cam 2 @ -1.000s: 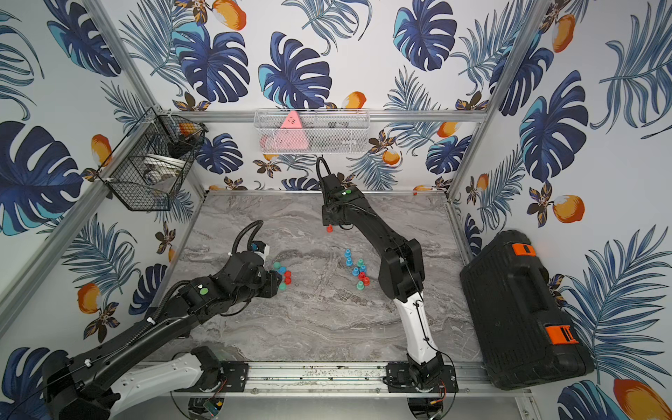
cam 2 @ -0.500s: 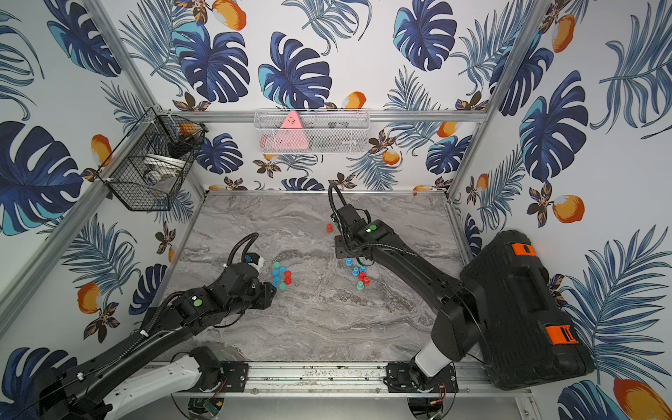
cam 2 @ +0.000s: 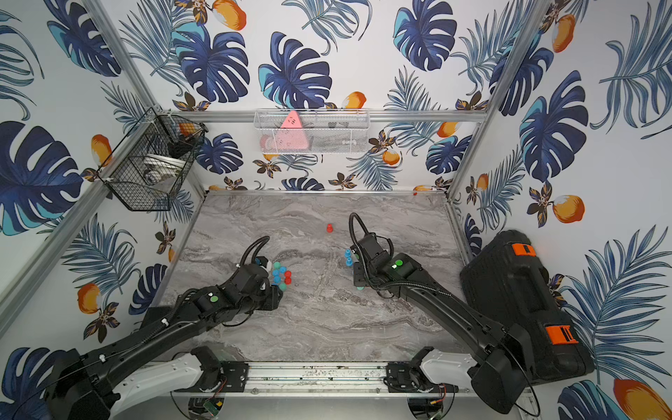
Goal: Close the stamp cap
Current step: Move the cover to the center of the board.
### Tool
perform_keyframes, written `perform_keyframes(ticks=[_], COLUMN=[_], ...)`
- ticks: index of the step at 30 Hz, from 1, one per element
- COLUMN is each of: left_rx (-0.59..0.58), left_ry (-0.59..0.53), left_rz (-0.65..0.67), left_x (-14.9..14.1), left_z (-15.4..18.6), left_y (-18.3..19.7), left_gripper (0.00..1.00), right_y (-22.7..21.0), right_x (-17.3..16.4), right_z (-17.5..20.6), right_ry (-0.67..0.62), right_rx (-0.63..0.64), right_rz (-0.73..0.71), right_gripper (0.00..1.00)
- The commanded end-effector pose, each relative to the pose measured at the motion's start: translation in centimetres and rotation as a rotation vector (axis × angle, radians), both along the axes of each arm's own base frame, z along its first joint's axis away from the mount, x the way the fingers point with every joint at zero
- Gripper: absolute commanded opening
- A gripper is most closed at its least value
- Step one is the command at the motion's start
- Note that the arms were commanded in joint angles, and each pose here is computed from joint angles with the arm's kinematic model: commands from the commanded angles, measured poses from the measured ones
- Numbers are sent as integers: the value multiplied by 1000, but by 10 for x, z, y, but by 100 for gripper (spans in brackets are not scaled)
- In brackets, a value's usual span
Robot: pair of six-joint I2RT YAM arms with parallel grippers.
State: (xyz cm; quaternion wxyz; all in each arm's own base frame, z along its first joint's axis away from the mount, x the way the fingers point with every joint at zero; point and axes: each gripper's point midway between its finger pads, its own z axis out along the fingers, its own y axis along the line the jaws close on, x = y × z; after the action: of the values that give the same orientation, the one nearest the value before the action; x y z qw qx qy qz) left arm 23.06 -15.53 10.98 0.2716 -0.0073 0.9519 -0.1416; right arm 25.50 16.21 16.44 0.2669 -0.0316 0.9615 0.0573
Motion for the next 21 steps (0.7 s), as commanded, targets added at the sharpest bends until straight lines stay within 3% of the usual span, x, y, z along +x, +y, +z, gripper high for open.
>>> perform_keyframes(ticks=[1,10,21], left_rx=[-11,38,16], left_ry=[-24,-26,28], left_rz=[12,25,72], left_x=[16,45,62], left_z=[2,-15,-46], left_y=[-10,-18,-13], left_gripper=[52,51,51], right_y=[3,8,6], right_x=[-5,-17,-19], right_z=[-3,-7,-3], right_ry=[10,34,30], right_rx=[50,71,80], right_rz=[-31,-22,-31], right_gripper=[53,46,45])
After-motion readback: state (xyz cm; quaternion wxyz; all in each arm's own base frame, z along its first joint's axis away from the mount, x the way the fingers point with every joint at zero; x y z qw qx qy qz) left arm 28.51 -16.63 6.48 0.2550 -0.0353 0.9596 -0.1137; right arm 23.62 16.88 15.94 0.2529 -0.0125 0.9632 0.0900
